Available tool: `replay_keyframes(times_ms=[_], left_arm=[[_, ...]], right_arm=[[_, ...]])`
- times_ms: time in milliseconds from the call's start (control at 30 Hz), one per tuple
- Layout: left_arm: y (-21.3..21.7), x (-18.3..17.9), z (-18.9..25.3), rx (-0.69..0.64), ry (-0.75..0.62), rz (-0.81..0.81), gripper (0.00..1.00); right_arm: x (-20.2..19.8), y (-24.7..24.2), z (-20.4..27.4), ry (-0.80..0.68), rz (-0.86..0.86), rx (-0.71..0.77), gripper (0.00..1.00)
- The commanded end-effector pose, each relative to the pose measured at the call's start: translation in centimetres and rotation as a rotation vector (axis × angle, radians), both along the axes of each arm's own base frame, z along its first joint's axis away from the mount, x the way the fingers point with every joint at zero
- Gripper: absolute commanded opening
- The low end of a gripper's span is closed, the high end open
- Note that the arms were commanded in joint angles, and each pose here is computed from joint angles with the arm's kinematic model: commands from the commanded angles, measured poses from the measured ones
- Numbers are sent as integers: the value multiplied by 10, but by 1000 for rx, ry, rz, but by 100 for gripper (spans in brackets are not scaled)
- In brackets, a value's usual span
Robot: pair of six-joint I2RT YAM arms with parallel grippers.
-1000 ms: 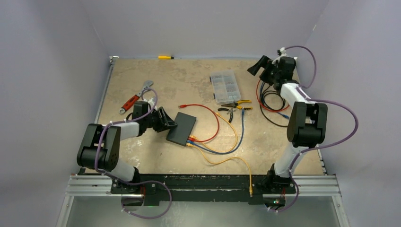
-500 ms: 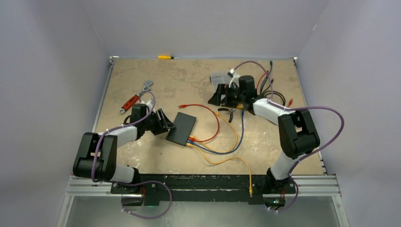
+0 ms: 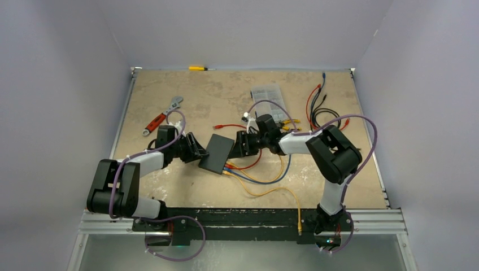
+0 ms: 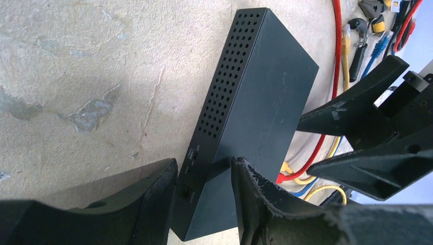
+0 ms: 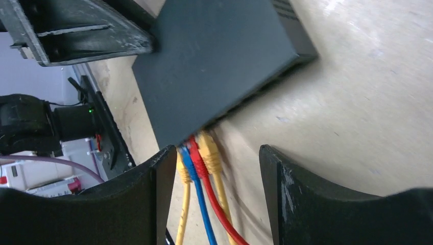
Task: Pull the plug from the switch port
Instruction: Pull the connector from the switch port.
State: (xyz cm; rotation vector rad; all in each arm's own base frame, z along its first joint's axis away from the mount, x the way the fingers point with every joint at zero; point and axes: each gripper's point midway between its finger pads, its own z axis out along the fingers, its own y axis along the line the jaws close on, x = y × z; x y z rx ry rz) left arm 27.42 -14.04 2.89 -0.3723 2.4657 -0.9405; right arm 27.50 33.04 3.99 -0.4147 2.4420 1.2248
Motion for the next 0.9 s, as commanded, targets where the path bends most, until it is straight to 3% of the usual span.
replay_keyframes(times_ms=[0,367,733,867], left_arm=[[-3,-5,-4,-12,3,-15,42],[-2,-5,-5,-6,10,-12,39],[1,-3,0,11,-5,-6,44],[2,0,4,21,-23,-2,45]], right_arm=[[5,31,18,-18,35,99,64],[24,59,8,-34,61,77,63],[11,37,-1,-38,80,-13,69],[4,22,-2,-30,92,-12,66]])
